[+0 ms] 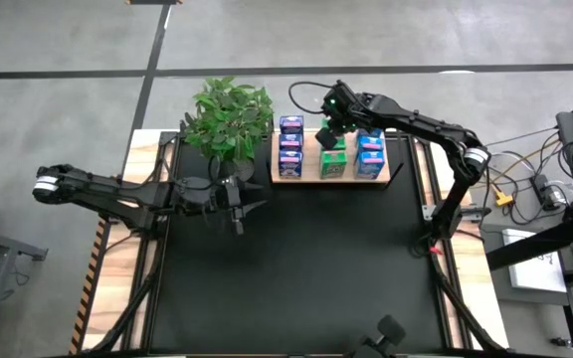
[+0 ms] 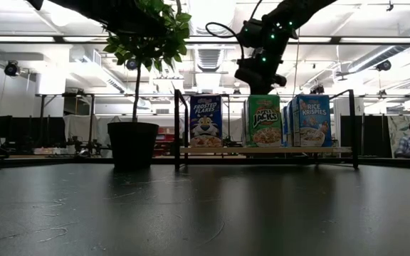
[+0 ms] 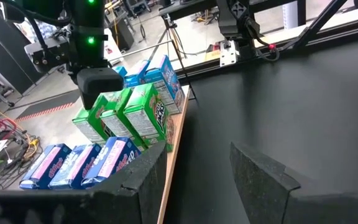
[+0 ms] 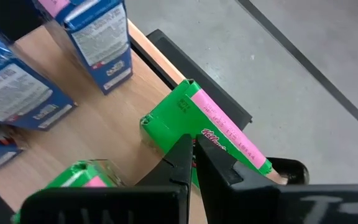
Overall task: Stack cereal on shelf
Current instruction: Adjust the green cereal boxes, then return to home position
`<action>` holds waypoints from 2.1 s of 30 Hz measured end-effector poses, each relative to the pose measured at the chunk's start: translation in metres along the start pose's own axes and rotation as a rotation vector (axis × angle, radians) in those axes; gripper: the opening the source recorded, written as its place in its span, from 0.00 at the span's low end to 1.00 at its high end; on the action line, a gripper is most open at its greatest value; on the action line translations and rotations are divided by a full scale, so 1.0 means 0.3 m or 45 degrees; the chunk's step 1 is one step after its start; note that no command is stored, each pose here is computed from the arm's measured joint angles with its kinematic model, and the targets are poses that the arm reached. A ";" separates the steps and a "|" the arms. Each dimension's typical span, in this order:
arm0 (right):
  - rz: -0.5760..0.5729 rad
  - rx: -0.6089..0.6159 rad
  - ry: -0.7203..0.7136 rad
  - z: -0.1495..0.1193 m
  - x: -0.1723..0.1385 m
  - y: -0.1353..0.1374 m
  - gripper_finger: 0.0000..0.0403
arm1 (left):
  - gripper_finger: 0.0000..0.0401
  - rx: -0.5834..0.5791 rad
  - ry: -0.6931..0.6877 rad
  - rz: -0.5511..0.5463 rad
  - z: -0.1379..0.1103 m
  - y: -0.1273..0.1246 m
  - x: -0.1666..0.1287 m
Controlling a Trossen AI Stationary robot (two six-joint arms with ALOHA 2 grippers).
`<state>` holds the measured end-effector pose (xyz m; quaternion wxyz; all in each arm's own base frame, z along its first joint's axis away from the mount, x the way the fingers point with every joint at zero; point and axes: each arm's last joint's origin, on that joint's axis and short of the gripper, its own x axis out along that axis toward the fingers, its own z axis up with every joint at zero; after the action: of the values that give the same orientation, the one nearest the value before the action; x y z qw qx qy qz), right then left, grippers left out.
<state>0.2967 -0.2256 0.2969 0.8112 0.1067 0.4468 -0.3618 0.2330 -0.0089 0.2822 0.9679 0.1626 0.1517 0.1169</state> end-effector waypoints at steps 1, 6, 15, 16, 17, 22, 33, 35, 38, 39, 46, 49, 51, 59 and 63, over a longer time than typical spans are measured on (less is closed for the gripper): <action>0.007 0.001 -0.001 0.000 0.000 0.001 0.03 | 0.40 0.000 0.000 0.000 0.000 0.000 0.000; 0.017 0.007 -0.013 0.004 0.000 0.001 0.03 | 0.40 -0.001 -0.003 0.001 0.001 0.000 0.000; 0.021 0.008 -0.018 0.005 0.000 0.002 0.03 | 0.40 -0.001 -0.002 0.001 0.001 0.000 0.000; 0.021 0.007 -0.018 0.005 0.000 0.002 0.03 | 0.40 -0.001 -0.002 0.001 0.001 0.000 0.000; 0.021 0.007 -0.018 0.005 0.000 0.002 0.03 | 0.40 -0.001 -0.002 0.001 0.001 0.000 0.000; 0.021 0.006 -0.023 0.005 -0.006 0.001 0.03 | 0.40 0.000 -0.002 0.001 0.000 0.000 0.000; 0.047 -0.012 -0.117 0.032 -0.124 0.022 0.03 | 0.40 0.000 -0.001 0.000 0.000 0.000 0.000; 0.063 -0.029 -0.144 0.031 -0.157 0.038 0.03 | 0.40 0.000 -0.001 0.000 0.000 0.000 0.000; 0.103 -0.078 -0.181 0.024 -0.216 0.070 0.03 | 0.40 0.000 0.000 0.000 0.000 0.000 0.000; 0.116 -0.104 -0.202 0.021 -0.239 0.083 0.03 | 0.40 0.000 0.000 0.000 0.000 0.000 0.000; 0.265 -0.346 -0.467 -0.039 -0.393 0.232 0.03 | 0.40 0.005 0.011 -0.003 -0.003 -0.001 0.001; 0.340 -0.455 -0.576 -0.098 -0.447 0.294 0.03 | 0.40 -0.005 0.017 -0.008 -0.004 -0.003 0.000; 0.390 -0.517 -0.635 -0.145 -0.472 0.327 0.03 | 0.40 -0.024 0.028 -0.035 -0.007 -0.011 -0.005; 0.609 -0.672 -0.787 -0.348 -0.484 0.381 0.03 | 0.38 0.067 0.101 -0.257 -0.017 -0.086 -0.075; 0.655 -0.685 -0.865 -0.436 -0.458 0.368 0.03 | 0.33 0.174 0.096 -0.354 -0.035 -0.114 -0.137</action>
<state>0.2407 -0.0142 0.3149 0.9725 -0.1233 0.1941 -0.0366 0.1975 -0.0487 0.2712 0.9551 0.2009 0.2167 -0.0226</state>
